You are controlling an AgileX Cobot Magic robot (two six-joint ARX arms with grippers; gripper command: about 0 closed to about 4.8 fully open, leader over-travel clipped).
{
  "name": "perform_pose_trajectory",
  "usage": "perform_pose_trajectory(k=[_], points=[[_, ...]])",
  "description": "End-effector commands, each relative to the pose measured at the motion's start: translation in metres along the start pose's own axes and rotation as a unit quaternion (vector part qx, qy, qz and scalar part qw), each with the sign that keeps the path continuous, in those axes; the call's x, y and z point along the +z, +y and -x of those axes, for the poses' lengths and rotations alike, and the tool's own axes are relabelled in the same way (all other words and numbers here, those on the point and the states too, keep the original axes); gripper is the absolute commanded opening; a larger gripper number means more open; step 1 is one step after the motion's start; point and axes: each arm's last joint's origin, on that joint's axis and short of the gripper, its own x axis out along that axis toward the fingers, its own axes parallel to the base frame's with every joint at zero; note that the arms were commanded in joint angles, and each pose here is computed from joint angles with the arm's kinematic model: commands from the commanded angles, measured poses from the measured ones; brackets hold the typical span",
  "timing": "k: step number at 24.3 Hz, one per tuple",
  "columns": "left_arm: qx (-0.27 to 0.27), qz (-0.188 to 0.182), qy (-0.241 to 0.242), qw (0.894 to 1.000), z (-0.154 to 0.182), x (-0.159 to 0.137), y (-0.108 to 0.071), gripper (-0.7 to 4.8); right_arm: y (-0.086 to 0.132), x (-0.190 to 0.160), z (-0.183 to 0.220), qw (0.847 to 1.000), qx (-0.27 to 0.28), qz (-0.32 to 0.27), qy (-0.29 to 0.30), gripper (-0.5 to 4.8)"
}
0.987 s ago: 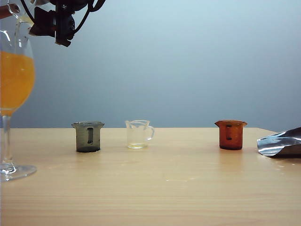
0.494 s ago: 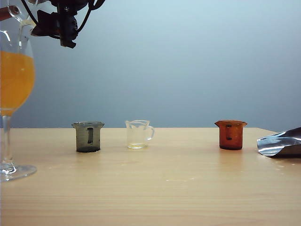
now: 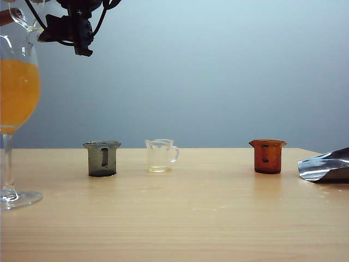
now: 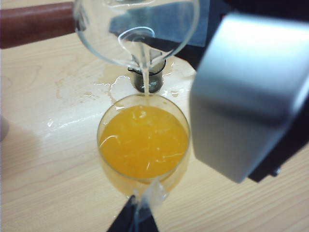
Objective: Pick up the third measuring cup from the left, pour the pineapple juice inside into the goblet, and finally put the measuring cup back in its original place.
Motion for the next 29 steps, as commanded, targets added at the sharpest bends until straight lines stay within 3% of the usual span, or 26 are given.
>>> perform_pose_trajectory(k=[1, 12, 14, 16, 18, 20, 22, 23, 25, 29], points=[[-0.001, 0.000, -0.008, 1.000, 0.002, 0.002, 0.000, -0.03, -0.009, 0.000, 0.003, 1.000, -0.024, 0.005, 0.002, 2.41], [-0.001, 0.000, -0.008, 1.000, 0.002, 0.002, 0.000, -0.03, -0.009, 0.001, 0.003, 1.000, -0.024, 0.001, 0.001, 2.37], [-0.001, 0.000, -0.008, 1.000, 0.002, 0.002, 0.000, -0.03, -0.010, 0.001, 0.003, 0.998, -0.026, -0.049, 0.000, 2.37], [-0.001, 0.000, -0.008, 1.000, 0.002, 0.002, 0.000, -0.03, -0.011, 0.000, 0.003, 0.989, -0.032, -0.146, 0.003, 2.37], [-0.001, 0.000, -0.008, 1.000, 0.002, 0.002, 0.000, -0.03, -0.010, -0.001, 0.003, 0.973, -0.033, -0.227, 0.025, 2.37], [-0.001, 0.000, -0.008, 1.000, 0.002, 0.002, 0.000, -0.03, -0.009, -0.005, 0.003, 0.941, -0.037, -0.334, 0.049, 2.37], [-0.001, 0.000, -0.008, 1.000, 0.002, 0.002, 0.000, -0.03, -0.007, -0.012, 0.005, 0.892, -0.033, -0.447, 0.059, 2.37], [-0.001, 0.000, -0.008, 1.000, 0.002, 0.002, 0.000, -0.03, -0.005, -0.020, 0.009, 0.859, -0.027, -0.506, 0.070, 2.37], [-0.001, 0.000, -0.008, 1.000, 0.002, 0.002, 0.000, -0.03, -0.003, -0.029, 0.015, 0.821, -0.018, -0.566, 0.066, 2.19], [-0.001, 0.000, -0.008, 1.000, 0.002, 0.002, 0.000, -0.03, -0.002, -0.046, 0.036, 0.806, -0.015, -0.586, 0.082, 1.98]])
